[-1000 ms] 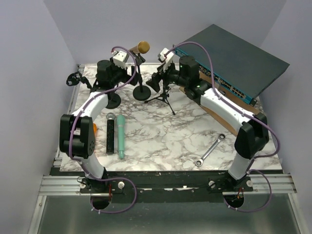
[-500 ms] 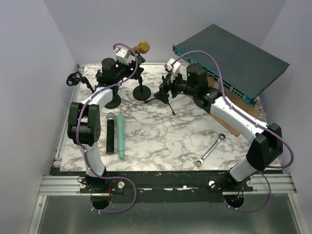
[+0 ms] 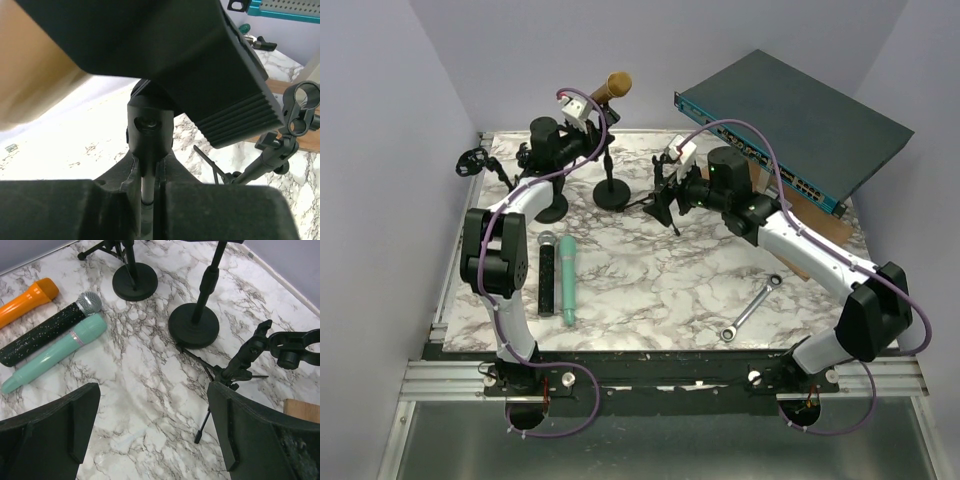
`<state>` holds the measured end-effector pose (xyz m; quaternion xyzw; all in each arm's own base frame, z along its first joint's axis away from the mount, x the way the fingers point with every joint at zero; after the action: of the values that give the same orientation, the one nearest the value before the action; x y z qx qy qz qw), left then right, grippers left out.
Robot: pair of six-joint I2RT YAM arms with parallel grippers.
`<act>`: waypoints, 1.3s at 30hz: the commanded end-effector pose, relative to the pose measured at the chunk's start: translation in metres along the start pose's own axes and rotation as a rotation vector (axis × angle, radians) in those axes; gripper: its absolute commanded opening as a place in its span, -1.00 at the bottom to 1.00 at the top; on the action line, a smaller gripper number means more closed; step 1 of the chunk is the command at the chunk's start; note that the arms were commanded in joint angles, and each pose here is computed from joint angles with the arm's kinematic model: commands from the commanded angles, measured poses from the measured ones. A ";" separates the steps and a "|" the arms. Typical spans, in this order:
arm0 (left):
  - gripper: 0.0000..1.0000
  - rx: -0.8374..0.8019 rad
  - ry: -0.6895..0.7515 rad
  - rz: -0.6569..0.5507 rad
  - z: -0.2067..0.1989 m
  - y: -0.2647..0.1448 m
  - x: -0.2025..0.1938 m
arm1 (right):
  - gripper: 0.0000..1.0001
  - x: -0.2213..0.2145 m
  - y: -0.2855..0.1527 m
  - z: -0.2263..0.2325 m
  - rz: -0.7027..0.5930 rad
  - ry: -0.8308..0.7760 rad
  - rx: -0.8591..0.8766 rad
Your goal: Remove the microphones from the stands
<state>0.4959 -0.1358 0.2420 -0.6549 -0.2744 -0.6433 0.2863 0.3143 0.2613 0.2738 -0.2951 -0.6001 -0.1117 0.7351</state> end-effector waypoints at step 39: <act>-1.00 0.045 -0.024 -0.148 -0.204 -0.133 0.044 | 1.00 0.024 -0.107 -0.012 -0.255 -0.148 -0.156</act>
<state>0.2637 -0.1932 0.2678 -0.6541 -0.2561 -0.6646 0.2545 0.2737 0.1926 0.3256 -0.2709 -0.6625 -0.2049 0.6676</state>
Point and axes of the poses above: each gripper's point midway between its finger pads, its own y axis out along the fingers, its own z axis along the line the jaws close on, x = y × z, the point moved 7 cm from there along -y, back along the fingers, and after that the axes turned 8 degrees about y, right-handed, at the moved point
